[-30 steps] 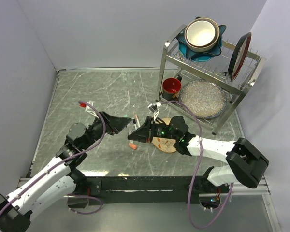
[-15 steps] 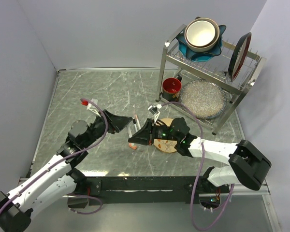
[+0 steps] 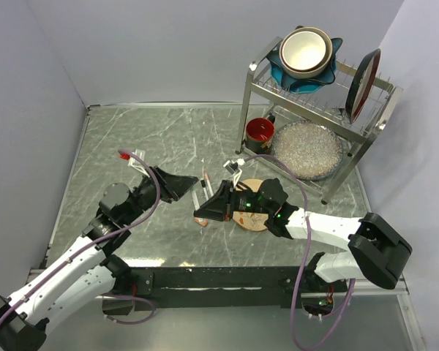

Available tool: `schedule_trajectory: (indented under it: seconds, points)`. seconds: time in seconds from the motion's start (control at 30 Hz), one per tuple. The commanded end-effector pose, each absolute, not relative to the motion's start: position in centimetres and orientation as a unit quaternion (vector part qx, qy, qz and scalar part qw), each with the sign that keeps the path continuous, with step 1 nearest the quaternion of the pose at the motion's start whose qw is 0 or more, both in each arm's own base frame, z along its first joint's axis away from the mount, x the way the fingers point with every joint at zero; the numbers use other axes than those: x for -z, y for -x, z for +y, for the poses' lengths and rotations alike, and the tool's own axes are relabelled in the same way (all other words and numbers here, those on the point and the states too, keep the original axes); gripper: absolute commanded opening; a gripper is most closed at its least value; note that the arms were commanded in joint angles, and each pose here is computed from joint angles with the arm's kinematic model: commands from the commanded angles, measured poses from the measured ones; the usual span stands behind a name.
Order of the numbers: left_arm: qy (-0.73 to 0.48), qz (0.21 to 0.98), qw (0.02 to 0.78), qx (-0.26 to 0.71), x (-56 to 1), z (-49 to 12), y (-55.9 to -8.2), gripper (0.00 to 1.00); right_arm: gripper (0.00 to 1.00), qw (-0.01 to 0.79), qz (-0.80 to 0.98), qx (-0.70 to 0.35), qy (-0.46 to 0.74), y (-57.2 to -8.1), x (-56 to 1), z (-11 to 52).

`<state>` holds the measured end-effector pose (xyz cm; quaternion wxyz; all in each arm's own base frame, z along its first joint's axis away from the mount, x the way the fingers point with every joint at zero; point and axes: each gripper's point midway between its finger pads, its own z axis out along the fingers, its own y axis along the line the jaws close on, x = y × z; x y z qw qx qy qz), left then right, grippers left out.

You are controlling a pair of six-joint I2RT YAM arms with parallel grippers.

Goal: Insert the pens into the pen caps

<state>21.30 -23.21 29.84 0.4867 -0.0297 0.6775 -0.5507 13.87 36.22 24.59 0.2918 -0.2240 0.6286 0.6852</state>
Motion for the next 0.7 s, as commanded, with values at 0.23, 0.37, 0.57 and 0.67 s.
schedule_trajectory:
  seconds: [0.23,0.37,0.57,0.67]
  points:
    - [0.0,0.655,0.464,0.596,-30.9,-24.2,-19.6,0.01,0.0,0.372,0.602,-0.67,0.224,-15.6,-28.9,36.5]
    - [-0.011,0.668,0.433,0.605,-28.6,-24.9,-18.9,0.01,0.0,0.409,0.581,-0.671,0.212,-17.2,-32.0,35.9]
    - [-0.032,0.66,0.429,0.615,-28.1,-24.4,-17.0,0.01,0.0,0.433,0.536,-0.696,0.201,-18.7,-36.2,34.7]
    - [-0.045,0.663,0.429,0.612,-27.9,-24.2,-16.3,0.01,0.0,0.437,0.531,-0.697,0.205,-19.0,-37.1,34.8]
